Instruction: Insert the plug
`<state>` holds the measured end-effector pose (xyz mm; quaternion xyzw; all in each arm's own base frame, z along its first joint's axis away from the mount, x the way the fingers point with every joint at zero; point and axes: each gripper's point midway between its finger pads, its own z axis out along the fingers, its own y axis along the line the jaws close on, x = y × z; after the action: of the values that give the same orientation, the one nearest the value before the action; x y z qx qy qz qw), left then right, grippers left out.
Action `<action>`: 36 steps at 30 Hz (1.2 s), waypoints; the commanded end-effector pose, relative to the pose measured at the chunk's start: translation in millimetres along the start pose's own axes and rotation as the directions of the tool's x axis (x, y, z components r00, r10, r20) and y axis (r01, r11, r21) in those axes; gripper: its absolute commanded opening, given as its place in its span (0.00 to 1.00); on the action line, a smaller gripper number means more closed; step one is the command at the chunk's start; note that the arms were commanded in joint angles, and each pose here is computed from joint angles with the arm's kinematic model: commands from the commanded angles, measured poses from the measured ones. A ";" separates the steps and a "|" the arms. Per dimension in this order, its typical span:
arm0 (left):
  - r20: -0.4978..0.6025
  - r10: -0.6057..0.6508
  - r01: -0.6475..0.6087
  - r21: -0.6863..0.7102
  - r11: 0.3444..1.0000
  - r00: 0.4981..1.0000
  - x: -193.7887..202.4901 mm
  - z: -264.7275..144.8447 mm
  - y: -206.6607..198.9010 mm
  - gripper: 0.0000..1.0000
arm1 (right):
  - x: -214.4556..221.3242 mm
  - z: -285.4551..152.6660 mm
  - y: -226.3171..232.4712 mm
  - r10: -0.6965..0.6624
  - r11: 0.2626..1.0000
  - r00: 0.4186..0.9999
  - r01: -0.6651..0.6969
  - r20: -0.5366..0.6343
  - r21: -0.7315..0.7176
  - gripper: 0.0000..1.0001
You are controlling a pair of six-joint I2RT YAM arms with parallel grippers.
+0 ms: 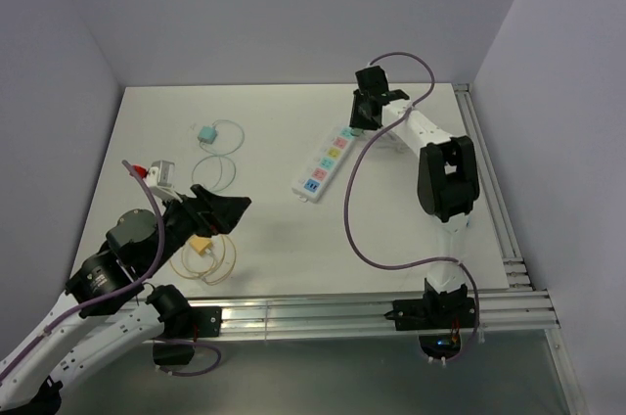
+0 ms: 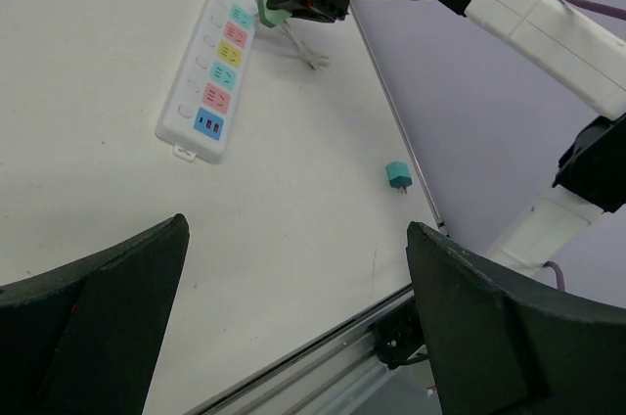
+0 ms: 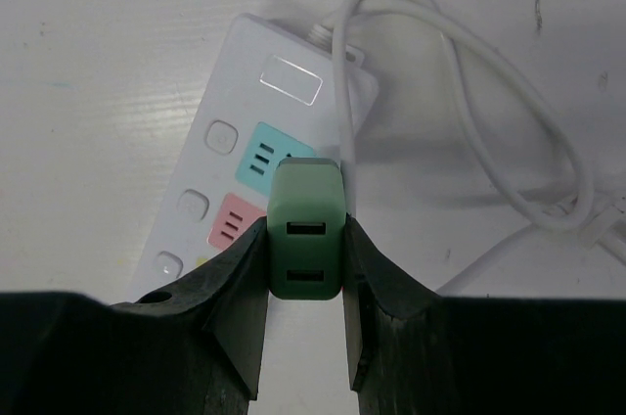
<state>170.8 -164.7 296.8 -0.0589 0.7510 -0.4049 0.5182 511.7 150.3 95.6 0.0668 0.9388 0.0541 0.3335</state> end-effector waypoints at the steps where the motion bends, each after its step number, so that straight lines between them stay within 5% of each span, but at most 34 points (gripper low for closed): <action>1: 0.002 0.010 -0.010 0.032 0.999 1.000 -0.7 4.9 -7.2 0.99 | -28.2 -33.5 7.5 0.030 0.997 0.993 -0.022 0.113 -0.077 0.00; 18: -0.021 0.001 0.000 0.047 0.999 1.000 5.8 9.9 -9.5 0.98 | 13.1 17.8 -81.2 0.102 0.970 0.995 -0.102 0.011 0.219 0.00; 27: -0.123 0.050 -0.047 0.021 0.999 0.991 28.5 40.1 -8.8 0.99 | 30.0 22.9 -68.2 0.142 0.982 0.986 -0.129 -0.085 0.140 0.00; 36: -0.120 0.234 -0.246 -0.098 0.964 0.965 25.3 126.4 -1.5 0.99 | -21.9 -53.7 -41.8 0.142 0.990 0.987 -0.140 0.080 -0.035 0.00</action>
<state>233.2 -241.9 221.8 0.0154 0.8402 -0.3116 0.4435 486.8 99.1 74.6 0.1375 0.9417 0.0541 0.3023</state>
